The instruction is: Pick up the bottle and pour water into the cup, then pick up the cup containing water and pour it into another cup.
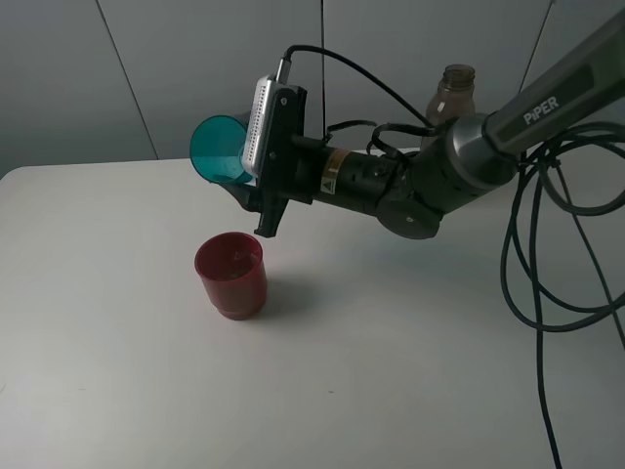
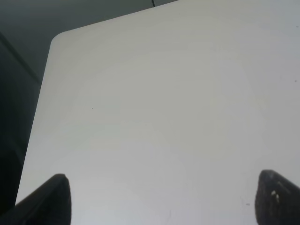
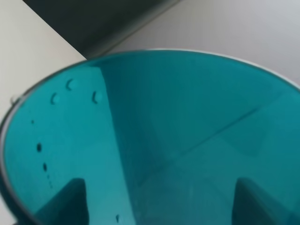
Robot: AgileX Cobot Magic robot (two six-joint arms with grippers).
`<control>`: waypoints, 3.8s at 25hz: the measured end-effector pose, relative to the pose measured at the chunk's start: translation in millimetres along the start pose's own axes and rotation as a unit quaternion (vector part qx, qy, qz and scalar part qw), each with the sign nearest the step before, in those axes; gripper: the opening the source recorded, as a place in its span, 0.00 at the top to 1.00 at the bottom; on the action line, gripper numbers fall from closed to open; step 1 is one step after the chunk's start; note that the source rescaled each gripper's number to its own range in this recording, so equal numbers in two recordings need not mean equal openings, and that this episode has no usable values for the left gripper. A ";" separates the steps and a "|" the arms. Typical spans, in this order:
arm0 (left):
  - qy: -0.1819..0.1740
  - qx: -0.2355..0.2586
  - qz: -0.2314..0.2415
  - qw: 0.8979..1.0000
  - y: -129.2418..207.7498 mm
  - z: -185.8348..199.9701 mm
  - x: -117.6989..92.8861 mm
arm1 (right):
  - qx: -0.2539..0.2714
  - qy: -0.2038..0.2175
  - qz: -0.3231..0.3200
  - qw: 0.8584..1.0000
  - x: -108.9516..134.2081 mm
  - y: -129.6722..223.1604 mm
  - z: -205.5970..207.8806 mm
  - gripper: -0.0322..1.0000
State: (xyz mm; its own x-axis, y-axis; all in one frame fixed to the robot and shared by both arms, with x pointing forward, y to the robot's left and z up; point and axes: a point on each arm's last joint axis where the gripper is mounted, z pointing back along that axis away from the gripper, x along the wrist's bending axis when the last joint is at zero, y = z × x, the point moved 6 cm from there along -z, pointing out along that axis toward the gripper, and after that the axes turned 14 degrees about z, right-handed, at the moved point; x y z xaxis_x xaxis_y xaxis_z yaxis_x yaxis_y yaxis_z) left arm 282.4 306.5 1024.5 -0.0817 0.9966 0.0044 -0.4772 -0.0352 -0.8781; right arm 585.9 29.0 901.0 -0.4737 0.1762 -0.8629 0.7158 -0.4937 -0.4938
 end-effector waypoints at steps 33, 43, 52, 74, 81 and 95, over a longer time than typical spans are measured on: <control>0.000 0.000 0.000 1.000 0.0 0.0 0.0 | 0.225 0.048 -0.424 0.876 39.4 129.4 33.0 0.94; 0.000 0.000 0.000 1.000 0.0 0.0 0.0 | 0.225 0.068 -0.435 0.869 45.6 143.3 24.2 0.94; 0.000 0.000 0.002 1.000 0.0 0.0 0.0 | 0.226 0.066 -0.436 0.868 53.8 151.1 18.3 0.94; 0.000 0.000 0.002 1.000 0.0 0.0 0.0 | 0.246 0.042 -0.433 0.866 60.6 151.9 20.4 0.01; 0.000 0.000 0.002 1.000 0.0 0.0 0.0 | 0.253 0.033 -0.408 0.877 49.5 136.8 36.7 0.00; 0.000 0.000 0.002 1.000 0.0 0.0 0.0 | 0.280 0.038 -0.353 0.892 20.9 84.8 113.2 0.00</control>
State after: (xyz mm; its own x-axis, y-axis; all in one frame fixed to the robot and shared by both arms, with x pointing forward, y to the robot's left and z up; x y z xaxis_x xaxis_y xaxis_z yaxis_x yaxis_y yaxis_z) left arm 282.4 306.5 1024.5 -0.0834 0.9965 0.0012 -0.4769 -0.0389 -0.8781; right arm 578.6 -105.6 853.3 -0.6538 0.6576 -0.3742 -0.1252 -0.5818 -0.8036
